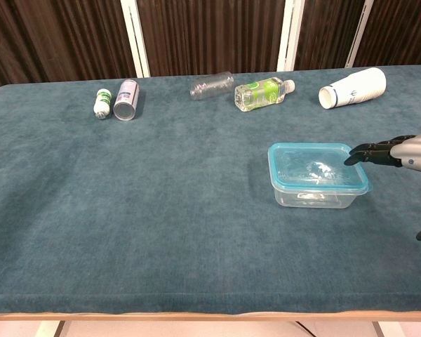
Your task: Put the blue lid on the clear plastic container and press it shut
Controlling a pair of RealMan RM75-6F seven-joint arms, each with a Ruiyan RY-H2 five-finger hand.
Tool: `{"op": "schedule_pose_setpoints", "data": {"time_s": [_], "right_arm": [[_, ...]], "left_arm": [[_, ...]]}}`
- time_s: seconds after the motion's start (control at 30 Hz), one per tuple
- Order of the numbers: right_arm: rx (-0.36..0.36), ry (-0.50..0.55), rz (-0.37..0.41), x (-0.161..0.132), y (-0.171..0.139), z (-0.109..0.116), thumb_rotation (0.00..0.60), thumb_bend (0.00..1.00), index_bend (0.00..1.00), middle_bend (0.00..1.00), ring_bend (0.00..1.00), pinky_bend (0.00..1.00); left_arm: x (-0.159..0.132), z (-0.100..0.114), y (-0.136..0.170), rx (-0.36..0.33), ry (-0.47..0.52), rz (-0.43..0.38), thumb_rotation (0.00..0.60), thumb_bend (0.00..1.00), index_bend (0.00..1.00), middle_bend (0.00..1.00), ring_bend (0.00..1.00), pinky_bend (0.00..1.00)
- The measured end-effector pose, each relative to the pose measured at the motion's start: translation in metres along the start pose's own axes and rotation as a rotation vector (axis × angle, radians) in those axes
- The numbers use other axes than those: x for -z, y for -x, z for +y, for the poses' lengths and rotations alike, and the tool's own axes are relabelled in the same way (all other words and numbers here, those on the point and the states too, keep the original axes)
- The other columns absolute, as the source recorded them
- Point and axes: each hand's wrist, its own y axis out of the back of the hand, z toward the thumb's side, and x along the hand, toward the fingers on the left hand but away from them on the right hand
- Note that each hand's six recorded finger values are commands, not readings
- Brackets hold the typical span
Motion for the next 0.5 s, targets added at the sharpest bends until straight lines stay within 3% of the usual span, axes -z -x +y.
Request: {"op": "schedule_pose_setpoints", "data": {"time_s": [0.2, 0.27, 0.33, 0.4, 0.5], "right_arm": [[0.029, 0.027, 0.022, -0.003, -0.005, 0.01, 0.6, 0.24, 0.0, 0.0, 0.0, 0.15], [0.035, 0.029, 0.025, -0.004, -0.006, 0.012, 0.6, 0.3, 0.01, 0.04, 0.03, 0.16], [0.054, 0.028, 0.036, -0.006, -0.008, 0.017, 0.6, 0.4, 0.11, 0.11, 0.11, 0.2], [0.091, 0.031, 0.057, -0.01, -0.009, 0.024, 0.6, 0.44, 0.3, 0.22, 0.24, 0.31], [0.198, 0.064, 0.085, -0.016, -0.008, 0.046, 0.6, 0.45, 0.38, 0.28, 0.31, 0.38]], "left_arm": [[0.0, 0.0, 0.0, 0.002, 0.0, 0.001, 0.6, 0.42, 0.09, 0.01, 0.12, 0.34], [0.0, 0.0, -0.001, 0.002, 0.001, 0.002, 0.6, 0.42, 0.09, 0.01, 0.12, 0.34], [0.0, 0.0, -0.001, 0.002, 0.0, 0.001, 0.6, 0.42, 0.09, 0.01, 0.12, 0.34], [0.0, 0.0, 0.0, 0.002, 0.0, 0.001, 0.6, 0.42, 0.09, 0.01, 0.12, 0.34], [-0.001, -0.001, 0.0, 0.004, -0.003, -0.002, 0.6, 0.42, 0.09, 0.02, 0.12, 0.34]]}}
